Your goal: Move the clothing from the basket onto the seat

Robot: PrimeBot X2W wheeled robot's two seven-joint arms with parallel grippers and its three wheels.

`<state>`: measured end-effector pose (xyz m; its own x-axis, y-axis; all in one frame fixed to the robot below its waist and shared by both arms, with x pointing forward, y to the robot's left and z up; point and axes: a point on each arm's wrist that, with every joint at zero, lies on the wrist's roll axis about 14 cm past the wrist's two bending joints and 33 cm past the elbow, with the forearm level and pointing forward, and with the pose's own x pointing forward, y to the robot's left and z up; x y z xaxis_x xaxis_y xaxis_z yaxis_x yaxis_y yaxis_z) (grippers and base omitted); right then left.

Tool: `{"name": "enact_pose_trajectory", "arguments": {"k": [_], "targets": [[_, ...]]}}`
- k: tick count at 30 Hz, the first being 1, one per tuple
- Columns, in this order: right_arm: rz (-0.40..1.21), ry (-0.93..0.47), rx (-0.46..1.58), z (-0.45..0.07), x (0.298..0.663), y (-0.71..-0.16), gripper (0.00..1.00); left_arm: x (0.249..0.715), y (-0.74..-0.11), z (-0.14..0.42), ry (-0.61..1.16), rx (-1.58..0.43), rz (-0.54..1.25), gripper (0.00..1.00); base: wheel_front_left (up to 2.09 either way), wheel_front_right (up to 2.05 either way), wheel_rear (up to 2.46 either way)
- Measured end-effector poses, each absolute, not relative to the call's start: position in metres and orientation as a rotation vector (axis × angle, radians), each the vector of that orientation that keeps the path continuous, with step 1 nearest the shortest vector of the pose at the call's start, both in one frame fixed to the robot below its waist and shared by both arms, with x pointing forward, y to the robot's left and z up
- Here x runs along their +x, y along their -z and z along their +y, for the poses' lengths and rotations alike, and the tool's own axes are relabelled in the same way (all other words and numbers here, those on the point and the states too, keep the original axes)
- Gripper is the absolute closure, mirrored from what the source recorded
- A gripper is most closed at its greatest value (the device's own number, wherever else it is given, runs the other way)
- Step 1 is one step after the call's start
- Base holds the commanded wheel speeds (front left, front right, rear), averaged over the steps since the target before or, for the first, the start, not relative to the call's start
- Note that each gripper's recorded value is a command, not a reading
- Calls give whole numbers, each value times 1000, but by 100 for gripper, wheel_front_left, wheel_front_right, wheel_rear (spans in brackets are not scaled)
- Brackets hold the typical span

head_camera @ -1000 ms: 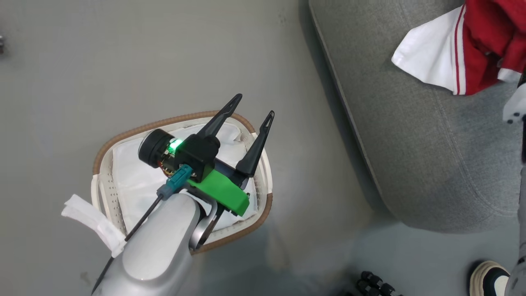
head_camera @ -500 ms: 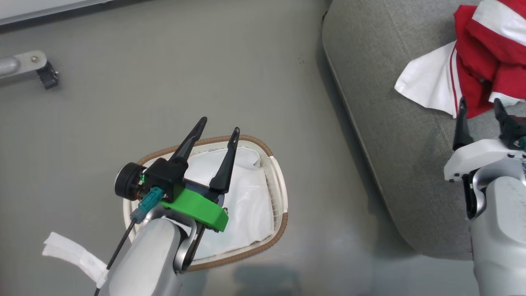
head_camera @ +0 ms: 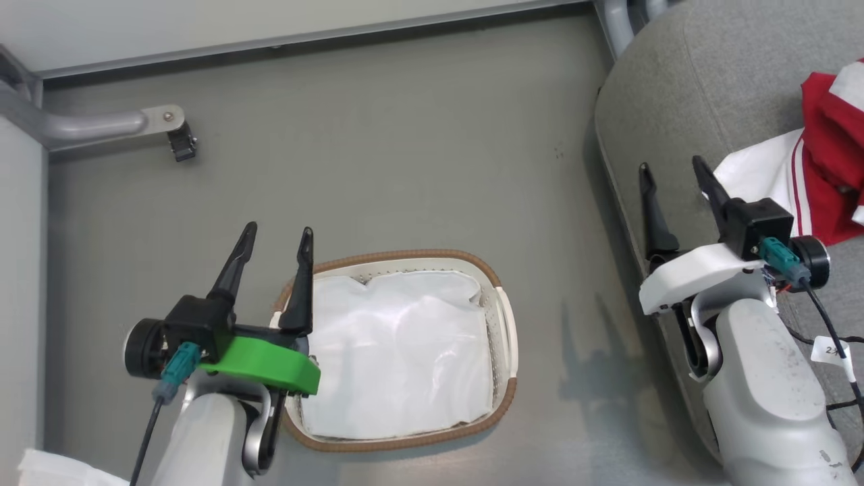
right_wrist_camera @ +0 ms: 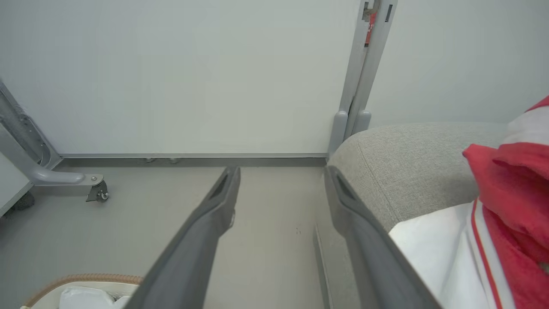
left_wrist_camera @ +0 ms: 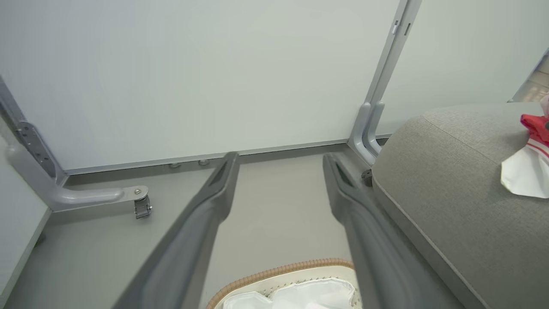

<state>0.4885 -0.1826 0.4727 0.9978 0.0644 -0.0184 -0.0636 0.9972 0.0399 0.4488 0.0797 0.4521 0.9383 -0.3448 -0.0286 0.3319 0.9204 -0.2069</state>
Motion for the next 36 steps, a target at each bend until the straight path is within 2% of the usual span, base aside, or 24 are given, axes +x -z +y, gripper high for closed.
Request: {"name": "enact_pose_trajectory", "arguments": {"k": [7,15,34,35,36], "targets": [[-7,-150,67,-151,478,-484,0,437,-457,121,230,-146,53,0,0,0,0],[15,-162,88,-145,456,-479,0,417,-453,147,145,-112,72,0,0,0,0],[15,-140,128,-150,409,-481,0,376,-446,164,72,-164,107,0,0,0,0],[15,-140,129,-150,408,-481,100,374,-445,165,67,-173,110,100,0,0,0],[22,-139,130,-150,407,-478,100,373,-443,165,65,-174,119,100,0,0,0]]}}
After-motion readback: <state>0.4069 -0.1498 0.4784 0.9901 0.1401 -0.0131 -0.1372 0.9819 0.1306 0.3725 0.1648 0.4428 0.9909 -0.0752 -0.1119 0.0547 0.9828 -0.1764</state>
